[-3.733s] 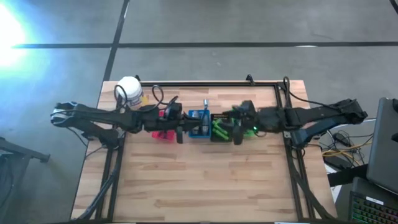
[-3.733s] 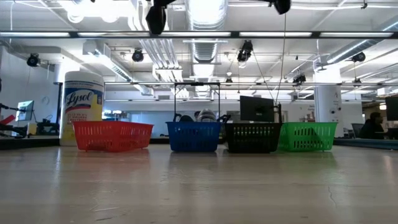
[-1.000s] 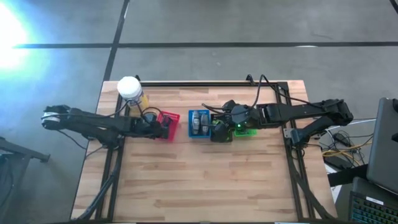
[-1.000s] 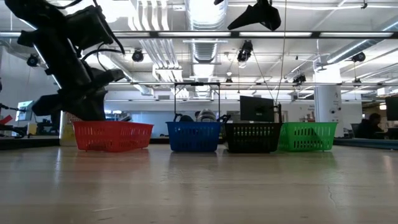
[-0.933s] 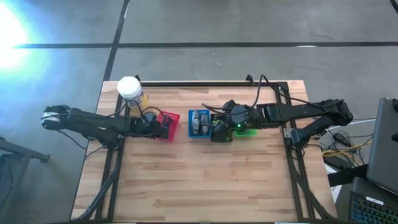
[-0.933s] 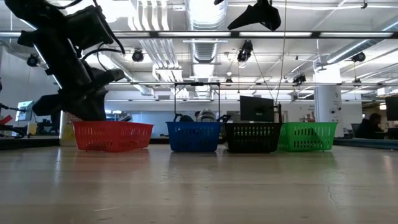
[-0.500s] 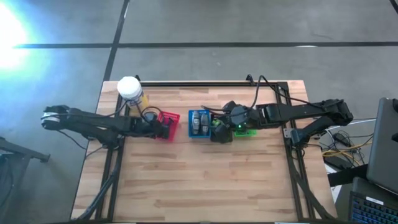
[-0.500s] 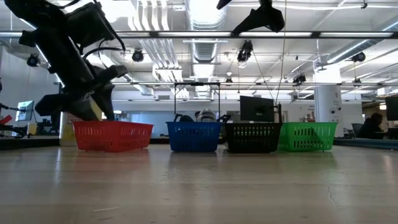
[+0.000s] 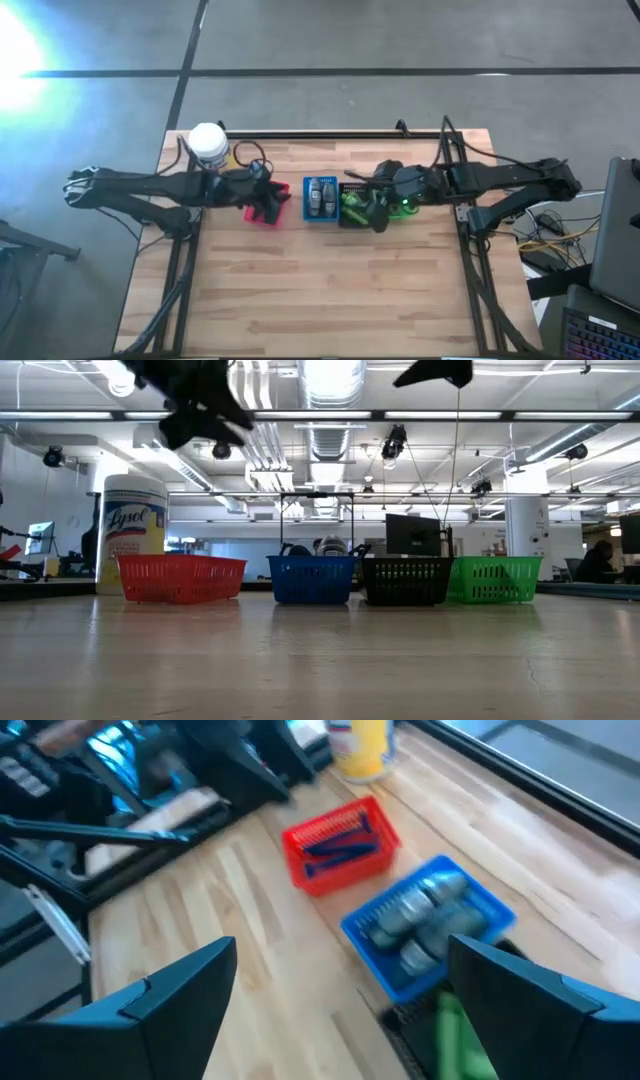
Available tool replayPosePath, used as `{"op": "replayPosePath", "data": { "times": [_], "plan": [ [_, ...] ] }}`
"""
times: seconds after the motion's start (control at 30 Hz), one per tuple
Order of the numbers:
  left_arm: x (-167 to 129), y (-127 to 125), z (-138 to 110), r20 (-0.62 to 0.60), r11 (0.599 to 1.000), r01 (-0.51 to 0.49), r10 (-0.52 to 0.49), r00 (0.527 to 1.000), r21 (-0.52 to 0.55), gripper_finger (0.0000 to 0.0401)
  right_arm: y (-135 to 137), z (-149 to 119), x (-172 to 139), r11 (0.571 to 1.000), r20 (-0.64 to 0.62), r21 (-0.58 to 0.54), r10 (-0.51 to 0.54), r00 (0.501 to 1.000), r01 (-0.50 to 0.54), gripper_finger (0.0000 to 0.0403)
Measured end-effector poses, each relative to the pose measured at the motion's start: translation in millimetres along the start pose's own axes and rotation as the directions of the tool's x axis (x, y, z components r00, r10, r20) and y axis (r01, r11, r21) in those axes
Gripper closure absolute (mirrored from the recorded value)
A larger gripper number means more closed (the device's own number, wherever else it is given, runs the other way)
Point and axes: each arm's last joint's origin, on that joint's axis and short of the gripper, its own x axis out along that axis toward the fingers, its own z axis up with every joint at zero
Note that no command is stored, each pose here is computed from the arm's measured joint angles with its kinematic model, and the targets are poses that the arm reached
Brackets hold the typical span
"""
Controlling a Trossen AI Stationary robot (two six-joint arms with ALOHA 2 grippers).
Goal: Pick & Place Travel size toiletries
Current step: Return to Home Position
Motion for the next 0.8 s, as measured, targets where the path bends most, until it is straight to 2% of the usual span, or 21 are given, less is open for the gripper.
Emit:
{"op": "replayPosePath", "data": {
  "times": [0.03,0.13,0.23,0.5,0.67,0.8],
  "plan": [
    [-3.0,-2.7,6.1,0.017,1.000,0.010,-0.010,1.000,0.019,0.0234,-2.9,-0.5,-4.1,1.000,-0.011,0.000,-0.011,1.000,0.011,0.0046],
    [-12.8,-10.4,24.3,0.077,0.999,0.041,-0.039,0.996,-0.017,0.0234,-9.7,-2.6,-21.9,0.999,-0.037,0.044,-0.026,0.999,0.027,0.0044],
    [-19.3,-16.3,35.6,0.122,0.997,0.075,-0.072,0.990,-0.024,0.0234,-9.0,-6.0,-40.5,1.000,-0.055,-0.007,0.025,0.998,-0.026,0.0044],
    [-24.3,-32.1,31.7,0.085,0.957,0.289,-0.289,0.954,0.007,0.0234,-4.6,-25.2,-71.4,0.975,-0.048,-0.097,0.194,0.980,-0.198,0.0052],
    [-23.1,-31.3,21.6,0.173,0.929,0.370,-0.368,0.913,0.025,0.0234,-13.1,-60.4,-63.2,0.925,0.052,-0.149,0.359,0.932,-0.349,0.0066],
    [-24.6,-22.3,5.6,0.219,0.880,0.467,-0.473,0.853,0.081,0.0234,-30.5,-94.9,-52.1,0.857,0.127,-0.142,0.513,0.849,-0.496,0.0078]
  ]
}}
